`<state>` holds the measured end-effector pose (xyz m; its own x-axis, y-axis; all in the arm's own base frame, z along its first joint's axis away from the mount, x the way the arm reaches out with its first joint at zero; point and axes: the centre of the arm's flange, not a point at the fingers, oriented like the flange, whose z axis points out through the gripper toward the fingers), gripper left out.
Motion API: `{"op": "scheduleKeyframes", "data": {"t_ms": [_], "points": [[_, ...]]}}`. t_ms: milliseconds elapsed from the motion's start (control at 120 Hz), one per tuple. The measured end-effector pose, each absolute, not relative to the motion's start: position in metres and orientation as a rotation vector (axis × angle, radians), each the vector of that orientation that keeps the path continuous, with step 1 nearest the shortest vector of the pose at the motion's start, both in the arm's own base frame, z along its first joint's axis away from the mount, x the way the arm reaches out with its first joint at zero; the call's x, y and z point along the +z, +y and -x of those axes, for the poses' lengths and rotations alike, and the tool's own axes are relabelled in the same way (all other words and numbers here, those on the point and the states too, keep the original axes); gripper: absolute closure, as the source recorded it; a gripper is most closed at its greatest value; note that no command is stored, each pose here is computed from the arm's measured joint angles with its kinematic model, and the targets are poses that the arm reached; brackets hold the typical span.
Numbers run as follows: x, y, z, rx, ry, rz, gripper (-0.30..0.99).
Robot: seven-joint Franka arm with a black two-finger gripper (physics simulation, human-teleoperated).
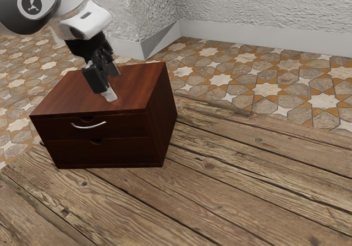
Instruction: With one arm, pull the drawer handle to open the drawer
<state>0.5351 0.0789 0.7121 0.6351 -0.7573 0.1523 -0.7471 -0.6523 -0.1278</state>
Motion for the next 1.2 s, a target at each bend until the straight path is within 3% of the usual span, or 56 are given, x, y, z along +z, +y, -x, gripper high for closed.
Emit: {"op": "scheduleKeyframes", "data": {"t_ms": [75, 158, 242, 283, 400, 692, 825, 1200], "points": [[0.709, 0.179, -0.515, -0.325, 1.079, 2.840, 0.00], [0.702, 0.303, -0.462, -0.279, 0.784, 2.873, 0.00], [0.690, 0.370, -0.410, -0.231, 0.634, 2.875, 0.01], [0.691, 0.358, -0.404, -0.267, 0.698, 2.847, 0.02], [0.704, 0.264, -0.446, -0.393, 1.066, 2.680, 0.15], [0.695, 0.249, -0.427, -0.478, 1.231, 2.551, 0.41], [0.682, 0.243, -0.398, -0.526, 1.282, 2.511, 0.44], [0.641, 0.198, -0.422, -0.380, 1.318, 2.472, 0.45]]}}
